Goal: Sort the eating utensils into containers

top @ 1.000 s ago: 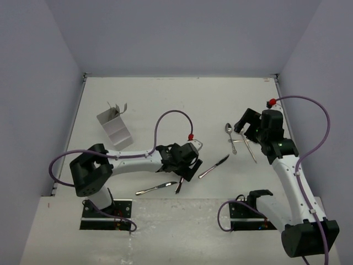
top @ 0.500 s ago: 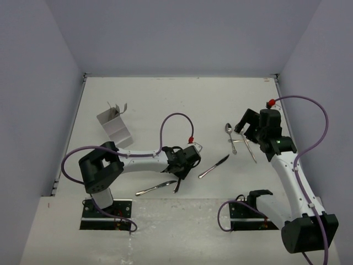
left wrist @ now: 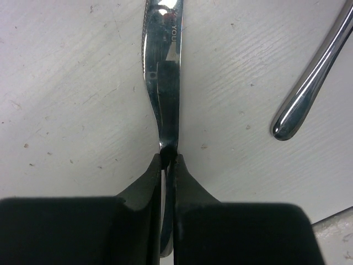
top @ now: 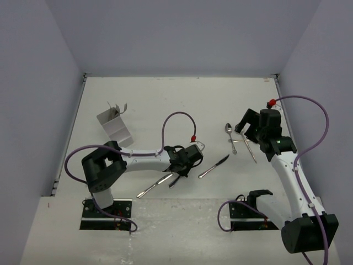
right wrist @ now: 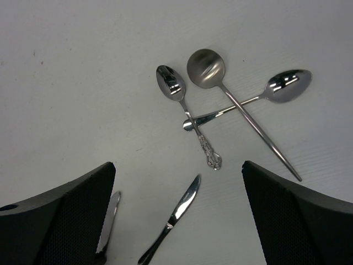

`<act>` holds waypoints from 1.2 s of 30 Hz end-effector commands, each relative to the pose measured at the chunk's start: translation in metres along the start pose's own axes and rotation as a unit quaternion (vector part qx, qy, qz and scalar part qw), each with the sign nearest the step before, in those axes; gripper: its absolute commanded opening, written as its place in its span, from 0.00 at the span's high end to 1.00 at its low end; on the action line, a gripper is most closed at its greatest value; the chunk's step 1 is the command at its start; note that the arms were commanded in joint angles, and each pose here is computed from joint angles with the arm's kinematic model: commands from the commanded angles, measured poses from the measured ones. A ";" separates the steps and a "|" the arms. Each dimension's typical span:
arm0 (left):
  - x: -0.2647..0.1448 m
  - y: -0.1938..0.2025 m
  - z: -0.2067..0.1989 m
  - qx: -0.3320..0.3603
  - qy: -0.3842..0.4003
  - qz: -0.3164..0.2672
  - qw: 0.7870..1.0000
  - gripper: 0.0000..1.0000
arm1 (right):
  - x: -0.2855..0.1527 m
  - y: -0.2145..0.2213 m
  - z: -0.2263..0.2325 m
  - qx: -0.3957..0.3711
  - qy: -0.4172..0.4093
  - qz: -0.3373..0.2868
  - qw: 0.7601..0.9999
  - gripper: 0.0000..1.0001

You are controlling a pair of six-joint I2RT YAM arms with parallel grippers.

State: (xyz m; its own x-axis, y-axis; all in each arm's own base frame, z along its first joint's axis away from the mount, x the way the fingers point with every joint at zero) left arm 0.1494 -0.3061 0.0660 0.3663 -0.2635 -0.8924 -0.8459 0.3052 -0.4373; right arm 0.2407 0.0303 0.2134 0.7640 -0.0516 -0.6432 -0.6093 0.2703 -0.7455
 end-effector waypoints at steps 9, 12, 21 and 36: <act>-0.040 -0.049 -0.003 0.009 0.027 -0.149 0.988 1.00 | 0.001 -0.004 -0.002 0.000 0.005 -0.016 1.000 0.01; -0.060 -0.065 -0.008 0.019 0.059 -0.192 0.979 1.00 | 0.000 -0.005 -0.001 -0.002 0.001 -0.018 1.000 0.01; -0.088 -0.104 0.046 -0.028 0.015 -0.285 0.958 1.00 | -0.003 -0.008 -0.001 -0.005 -0.002 -0.032 0.999 0.01; -0.205 -0.122 0.181 0.170 -0.068 -0.576 0.797 1.00 | 0.002 -0.013 0.002 -0.022 -0.009 -0.032 0.999 0.01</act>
State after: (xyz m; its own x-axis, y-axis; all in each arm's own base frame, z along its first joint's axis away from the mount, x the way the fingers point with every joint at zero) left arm 0.2437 -0.1313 0.2538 0.9286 -0.3703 -0.0248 0.0008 0.0688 -0.9976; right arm 0.2425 0.0301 0.2160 0.7832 -0.0418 -0.6204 -0.5948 0.2407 -0.7670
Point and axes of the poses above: each gripper's point midway between its finger pads, its own x axis out along the fingers, its own z axis along the line the jaws close on, y = z × x, the point moved 6 cm from there along -x, back along the fingers, and after that the axes turned 13 degrees about -x, right-handed, at the moved point
